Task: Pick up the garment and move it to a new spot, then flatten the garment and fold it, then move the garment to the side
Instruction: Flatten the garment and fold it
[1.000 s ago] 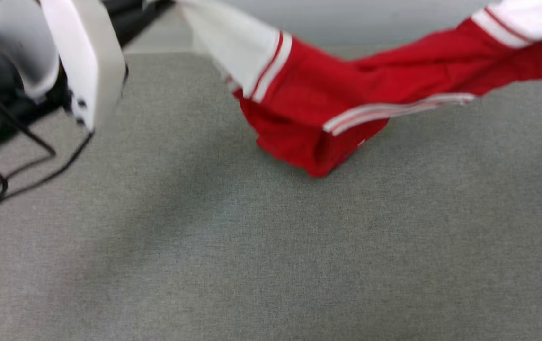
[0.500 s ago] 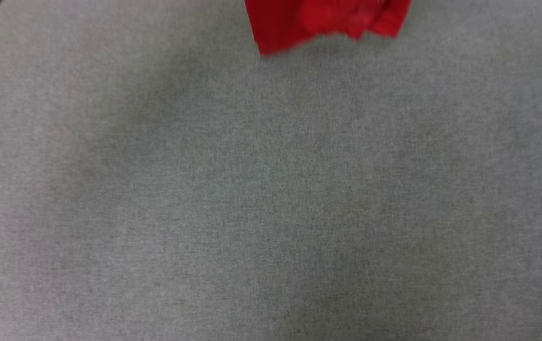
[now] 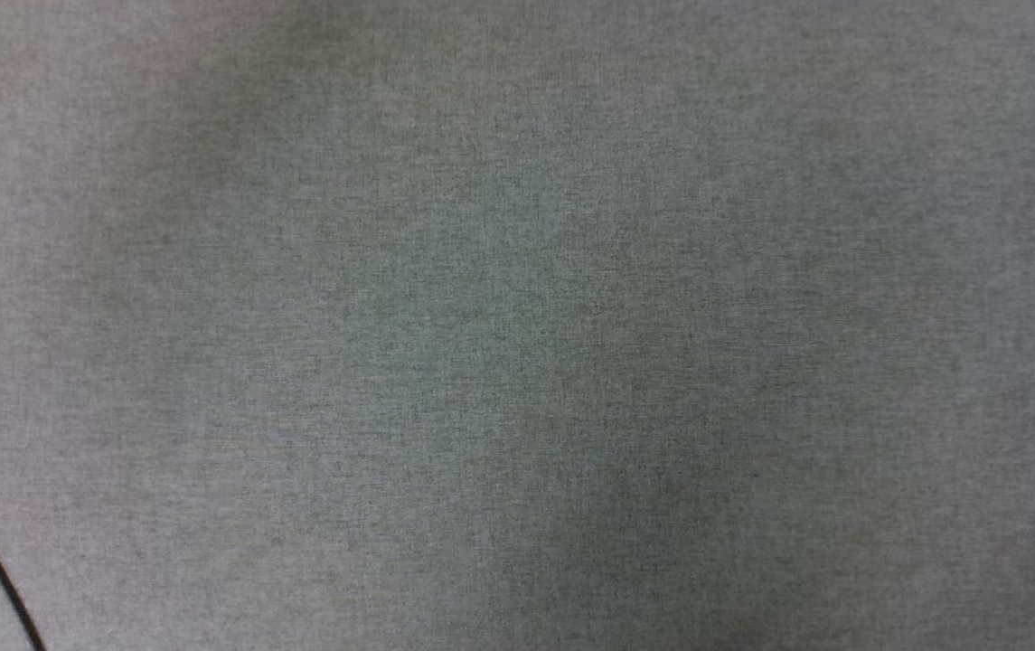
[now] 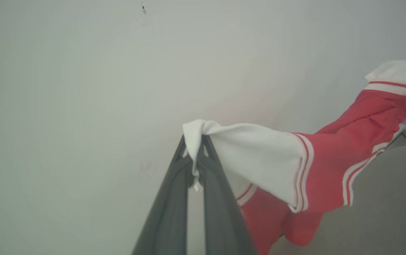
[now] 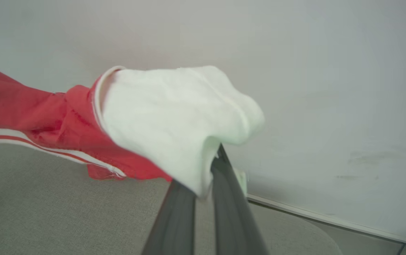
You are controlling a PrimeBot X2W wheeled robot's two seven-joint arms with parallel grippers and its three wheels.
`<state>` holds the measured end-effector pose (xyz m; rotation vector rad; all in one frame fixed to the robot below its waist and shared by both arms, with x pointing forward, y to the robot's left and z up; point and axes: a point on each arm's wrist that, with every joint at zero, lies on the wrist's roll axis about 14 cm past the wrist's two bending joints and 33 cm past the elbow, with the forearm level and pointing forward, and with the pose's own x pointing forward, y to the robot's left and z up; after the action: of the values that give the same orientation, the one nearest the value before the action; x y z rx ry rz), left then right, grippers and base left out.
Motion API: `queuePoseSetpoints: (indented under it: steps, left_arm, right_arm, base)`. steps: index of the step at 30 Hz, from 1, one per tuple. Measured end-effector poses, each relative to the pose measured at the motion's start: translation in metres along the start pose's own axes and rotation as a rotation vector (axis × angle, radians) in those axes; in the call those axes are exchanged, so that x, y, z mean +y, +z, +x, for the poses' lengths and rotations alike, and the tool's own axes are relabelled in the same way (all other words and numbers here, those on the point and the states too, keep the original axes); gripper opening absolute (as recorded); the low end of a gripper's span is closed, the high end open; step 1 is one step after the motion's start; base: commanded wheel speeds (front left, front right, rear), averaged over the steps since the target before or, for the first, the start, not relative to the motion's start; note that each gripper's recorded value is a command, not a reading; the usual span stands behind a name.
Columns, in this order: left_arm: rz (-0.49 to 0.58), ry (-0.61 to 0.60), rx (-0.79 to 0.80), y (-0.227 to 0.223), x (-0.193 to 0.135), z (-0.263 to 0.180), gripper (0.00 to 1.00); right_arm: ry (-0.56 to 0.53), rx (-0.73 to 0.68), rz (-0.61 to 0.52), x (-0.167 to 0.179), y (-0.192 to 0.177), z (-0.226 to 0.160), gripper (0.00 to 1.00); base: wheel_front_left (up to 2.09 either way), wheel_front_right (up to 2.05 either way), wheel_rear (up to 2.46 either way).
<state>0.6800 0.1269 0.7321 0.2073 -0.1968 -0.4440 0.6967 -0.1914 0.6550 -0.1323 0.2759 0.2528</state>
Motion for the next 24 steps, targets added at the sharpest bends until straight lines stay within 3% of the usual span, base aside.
queuePoseSetpoints:
  steps: [8, 11, 14, 18, 24]
  left_arm:
    - [-0.05, 0.008, 0.078, -0.075, -0.031, -0.007, 0.0]
    - [-0.089, 0.009, 0.102, -0.076, -0.027, -0.019, 0.0]
    - [-0.109, 0.031, 0.126, -0.086, -0.009, -0.041, 0.0]
    - [-0.157, 0.032, 0.209, -0.121, -0.01, -0.077, 0.0]
    - [-0.244, 0.035, 0.278, -0.154, -0.034, -0.13, 0.0]
  right_arm:
    - [0.024, 0.128, 0.077, 0.006, -0.065, 0.022, 0.0]
    - [0.046, 0.194, 0.105, 0.015, -0.099, 0.019, 0.0]
    - [0.065, 0.243, 0.137, 0.021, -0.129, 0.01, 0.0]
    - [0.085, 0.288, 0.209, 0.026, -0.163, -0.01, 0.0]
    - [0.144, 0.342, 0.249, 0.051, -0.205, -0.051, 0.0]
  base:
    - [0.0, 0.0, 0.0]
    - [0.0, 0.0, 0.0]
    - [0.0, 0.0, 0.0]
    - [0.0, 0.0, 0.0]
    - [0.0, 0.0, 0.0]
